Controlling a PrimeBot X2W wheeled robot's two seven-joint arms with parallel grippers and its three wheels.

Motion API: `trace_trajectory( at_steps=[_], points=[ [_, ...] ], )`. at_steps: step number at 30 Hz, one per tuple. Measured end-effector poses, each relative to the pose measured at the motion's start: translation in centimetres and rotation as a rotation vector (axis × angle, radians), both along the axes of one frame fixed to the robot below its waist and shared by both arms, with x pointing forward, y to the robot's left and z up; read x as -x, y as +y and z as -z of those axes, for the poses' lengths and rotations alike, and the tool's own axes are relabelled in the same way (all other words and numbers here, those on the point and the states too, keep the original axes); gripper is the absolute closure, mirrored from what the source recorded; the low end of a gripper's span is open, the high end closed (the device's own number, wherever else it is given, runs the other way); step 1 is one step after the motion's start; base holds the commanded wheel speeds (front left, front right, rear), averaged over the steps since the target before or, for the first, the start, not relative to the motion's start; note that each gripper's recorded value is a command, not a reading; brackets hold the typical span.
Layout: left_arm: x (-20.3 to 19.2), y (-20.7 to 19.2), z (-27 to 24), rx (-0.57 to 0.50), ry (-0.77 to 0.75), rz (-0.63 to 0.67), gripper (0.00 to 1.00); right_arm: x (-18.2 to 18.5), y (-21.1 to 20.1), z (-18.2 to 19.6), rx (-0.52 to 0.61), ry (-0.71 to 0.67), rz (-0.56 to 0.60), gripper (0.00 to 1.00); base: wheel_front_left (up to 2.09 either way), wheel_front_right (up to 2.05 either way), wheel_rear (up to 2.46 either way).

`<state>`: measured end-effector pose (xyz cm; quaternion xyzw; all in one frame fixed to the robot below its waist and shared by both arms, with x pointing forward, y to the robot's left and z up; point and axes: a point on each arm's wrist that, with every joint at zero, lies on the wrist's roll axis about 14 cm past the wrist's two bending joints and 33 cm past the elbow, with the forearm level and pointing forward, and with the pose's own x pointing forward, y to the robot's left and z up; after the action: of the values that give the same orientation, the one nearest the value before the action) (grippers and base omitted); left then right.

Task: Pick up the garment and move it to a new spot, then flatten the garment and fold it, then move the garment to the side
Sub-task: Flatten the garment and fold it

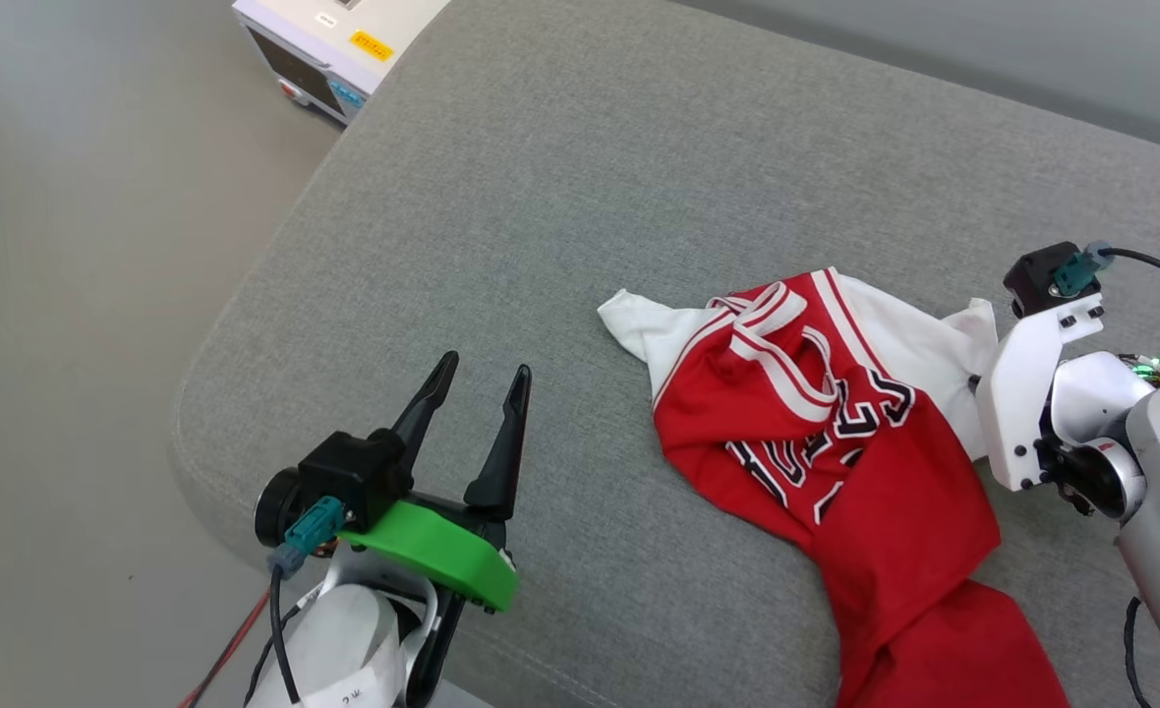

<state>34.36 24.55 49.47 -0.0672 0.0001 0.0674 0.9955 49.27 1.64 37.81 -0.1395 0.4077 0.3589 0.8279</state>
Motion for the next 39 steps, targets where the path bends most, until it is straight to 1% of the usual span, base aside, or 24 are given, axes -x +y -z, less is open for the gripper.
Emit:
trace_trajectory(
  at_steps=[2, 6, 13, 21, 26, 27, 31, 32, 33, 34, 39],
  points=[
    [-0.2, -0.2, -0.2, -0.005, -0.007, 0.014, 0.00, -0.1, -0.5, -0.5, -0.024, -0.015, 0.025, 1.00, 0.00, 0.00, 0.00],
    [-0.7, -1.3, -0.4, 0.001, -0.021, 0.054, 0.00, -0.1, -3.3, -1.1, -0.034, -0.045, 0.093, 1.00, 0.00, 0.00, 0.00],
    [-1.5, -3.1, -0.8, -0.002, -0.040, 0.127, 0.00, -0.1, -10.2, -2.6, -0.039, -0.120, 0.261, 1.00, 0.00, 0.00, 0.00],
    [-2.9, -5.8, -1.9, -0.002, -0.078, 0.224, 0.00, 1.1, -20.1, -3.9, 0.039, -0.178, 0.472, 1.00, 0.00, 0.00, 0.00],
    [-3.8, -7.2, -1.9, 0.003, -0.080, 0.267, 0.00, 2.4, -25.5, -3.8, 0.098, -0.193, 0.592, 1.00, 0.00, 0.00, 0.00],
    [-4.3, -7.9, -1.6, 0.004, -0.074, 0.290, 0.00, 3.5, -27.8, -3.2, 0.127, -0.183, 0.649, 1.00, 0.00, 0.00, 0.00],
    [-4.7, -8.6, -1.3, 0.005, -0.064, 0.313, 0.00, 4.8, -29.6, -2.3, 0.153, -0.166, 0.707, 1.00, 0.00, 0.00, 0.00],
    [-4.9, -8.8, -1.2, 0.005, -0.061, 0.319, 0.00, 5.0, -30.0, -2.1, 0.158, -0.165, 0.719, 0.92, 0.00, 0.00, 0.00],
    [-5.0, -9.0, -1.0, 0.005, -0.055, 0.326, 0.00, 5.1, -30.2, -2.1, 0.154, -0.174, 0.732, 0.27, 0.00, 0.00, 0.00],
    [-5.0, -9.1, -0.9, 0.005, -0.052, 0.331, 0.00, 5.2, -30.4, -2.1, 0.150, -0.184, 0.743, 0.00, 0.00, 0.00, 0.00],
    [-5.4, -9.9, -0.6, 0.008, -0.043, 0.355, 0.00, 5.4, -32.0, -3.3, 0.149, -0.276, 0.792, 0.00, 0.00, 0.00, 0.00]
  ],
)
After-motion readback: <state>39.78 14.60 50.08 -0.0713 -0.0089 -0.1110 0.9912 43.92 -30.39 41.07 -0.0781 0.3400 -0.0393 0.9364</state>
